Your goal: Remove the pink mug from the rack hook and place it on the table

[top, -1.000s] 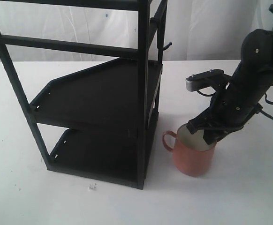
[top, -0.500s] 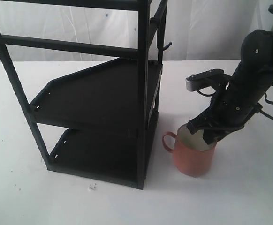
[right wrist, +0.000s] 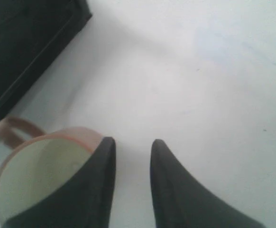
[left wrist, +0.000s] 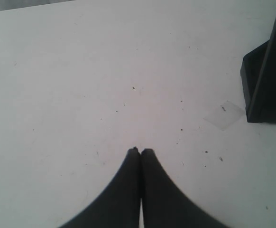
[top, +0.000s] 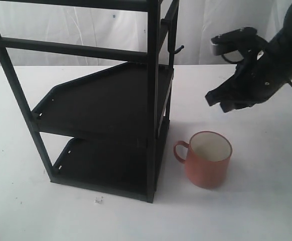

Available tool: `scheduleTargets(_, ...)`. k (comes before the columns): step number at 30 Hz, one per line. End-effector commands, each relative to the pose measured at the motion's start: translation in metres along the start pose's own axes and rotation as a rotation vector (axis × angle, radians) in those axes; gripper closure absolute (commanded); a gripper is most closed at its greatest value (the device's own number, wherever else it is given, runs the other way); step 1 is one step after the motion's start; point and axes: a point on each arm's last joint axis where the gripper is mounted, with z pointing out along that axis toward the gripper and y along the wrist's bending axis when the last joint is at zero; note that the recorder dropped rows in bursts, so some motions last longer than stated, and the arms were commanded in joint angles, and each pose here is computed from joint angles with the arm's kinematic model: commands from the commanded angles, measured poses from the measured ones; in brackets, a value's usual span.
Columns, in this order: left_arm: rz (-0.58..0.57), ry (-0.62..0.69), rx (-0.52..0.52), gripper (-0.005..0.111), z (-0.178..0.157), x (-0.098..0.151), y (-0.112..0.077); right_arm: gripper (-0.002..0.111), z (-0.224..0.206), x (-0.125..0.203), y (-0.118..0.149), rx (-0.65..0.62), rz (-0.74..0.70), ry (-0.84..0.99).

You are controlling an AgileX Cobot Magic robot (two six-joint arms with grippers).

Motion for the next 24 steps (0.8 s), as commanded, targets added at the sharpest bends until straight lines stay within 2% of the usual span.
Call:
scheduleTargets(1,-0.009,-0.002,0.003,0.107,0.0,0.001,0.0,0.099,0.009,0.015,-0.04,0.096,0.196,-0.082)
scheduleTargets(4,-0.009,-0.002,0.003,0.107,0.0,0.001,0.0,0.108,0.01,0.023,-0.064,0.139,0.363,-0.146)
scheduleTargets(10,-0.009,-0.002,0.003,0.107,0.0,0.001,0.0,0.108,0.011,0.044,-0.079,0.178,0.496,-0.302)
scheduleTargets(15,-0.009,-0.002,0.003,0.107,0.0,0.001,0.0,0.108,-0.005,0.068,-0.071,0.252,0.485,-0.556)
scheduleTargets(19,-0.009,-0.002,0.003,0.107,0.0,0.001,0.0,0.108,-0.037,0.085,-0.061,0.296,0.481,-0.789)
scheduleTargets(24,-0.009,-0.002,0.003,0.107,0.0,0.001,0.0,0.108,-0.094,0.108,-0.039,0.341,0.348,-1.051)
